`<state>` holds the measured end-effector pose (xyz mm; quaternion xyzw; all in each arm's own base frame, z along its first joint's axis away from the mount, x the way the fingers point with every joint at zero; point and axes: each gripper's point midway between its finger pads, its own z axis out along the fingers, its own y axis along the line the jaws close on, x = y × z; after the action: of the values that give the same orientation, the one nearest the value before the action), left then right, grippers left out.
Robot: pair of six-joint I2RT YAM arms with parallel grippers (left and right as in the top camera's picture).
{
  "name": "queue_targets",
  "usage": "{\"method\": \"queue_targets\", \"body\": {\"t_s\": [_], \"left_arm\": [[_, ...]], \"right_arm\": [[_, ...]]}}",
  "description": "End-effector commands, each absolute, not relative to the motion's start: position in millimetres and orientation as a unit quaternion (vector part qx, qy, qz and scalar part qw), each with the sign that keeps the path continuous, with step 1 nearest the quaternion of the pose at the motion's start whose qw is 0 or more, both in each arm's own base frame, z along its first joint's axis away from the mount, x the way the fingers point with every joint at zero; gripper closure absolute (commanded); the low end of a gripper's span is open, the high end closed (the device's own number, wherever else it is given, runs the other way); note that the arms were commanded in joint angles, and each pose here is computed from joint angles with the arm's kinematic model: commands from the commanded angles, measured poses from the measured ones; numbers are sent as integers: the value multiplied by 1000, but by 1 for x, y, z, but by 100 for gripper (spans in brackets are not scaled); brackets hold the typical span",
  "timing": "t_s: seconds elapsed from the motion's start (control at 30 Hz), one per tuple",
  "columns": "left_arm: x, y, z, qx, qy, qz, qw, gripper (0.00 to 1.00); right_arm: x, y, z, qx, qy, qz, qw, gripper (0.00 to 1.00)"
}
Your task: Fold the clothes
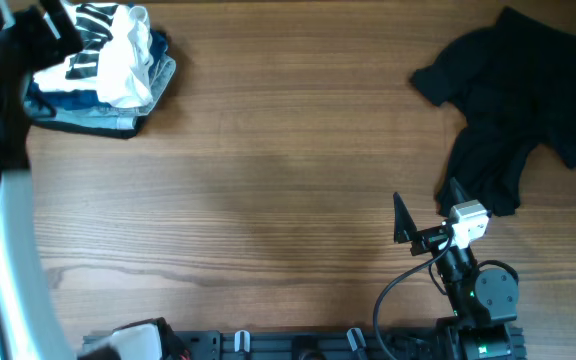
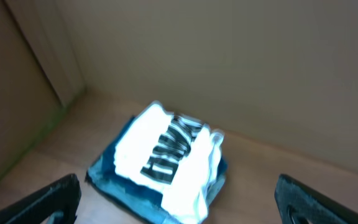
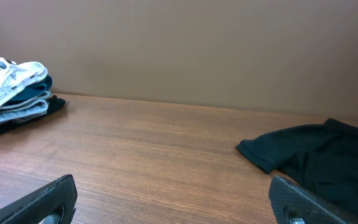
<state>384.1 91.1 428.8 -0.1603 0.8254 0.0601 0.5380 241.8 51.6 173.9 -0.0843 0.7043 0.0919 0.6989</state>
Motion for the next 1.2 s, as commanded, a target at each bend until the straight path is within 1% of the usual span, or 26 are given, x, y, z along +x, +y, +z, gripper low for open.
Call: {"method": "queue_targets", "body": {"t_s": [0.0, 0.1, 0.17, 0.27, 0.3, 0.4, 0.53, 0.63, 0.8, 0.97, 1.17], "left_arm": [[354, 80, 434, -203, 785, 27, 585, 0], [345, 69, 417, -213, 750, -20, 625, 0], [338, 60, 391, -209, 734, -52, 644, 0], [317, 54, 338, -235, 710, -90, 658, 0], [306, 52, 313, -244, 705, -100, 659, 0], [286, 42, 266, -236, 699, -113, 666, 0], [266, 30, 222, -223, 693, -123, 674, 0], [256, 26, 207, -216, 682, -130, 686, 0], [247, 24, 200, -209, 663, -137, 705, 0], [243, 23, 198, -206, 651, -140, 717, 0], [245, 24, 186, -208, 659, -138, 709, 0]], "right_arm": [[242, 48, 175, -71, 704, 90, 701, 0], [242, 48, 175, -72, 704, 90, 701, 0], [242, 48, 175, -71, 704, 90, 701, 0], [242, 48, 175, -71, 704, 90, 701, 0], [242, 48, 175, -71, 704, 90, 701, 1], [242, 48, 175, -72, 704, 90, 701, 0], [242, 48, 175, -72, 704, 90, 701, 0], [242, 48, 175, -72, 704, 90, 701, 0], [242, 48, 175, -72, 704, 90, 701, 0], [242, 48, 175, -71, 704, 90, 701, 0], [242, 48, 175, -72, 704, 90, 701, 0]]}}
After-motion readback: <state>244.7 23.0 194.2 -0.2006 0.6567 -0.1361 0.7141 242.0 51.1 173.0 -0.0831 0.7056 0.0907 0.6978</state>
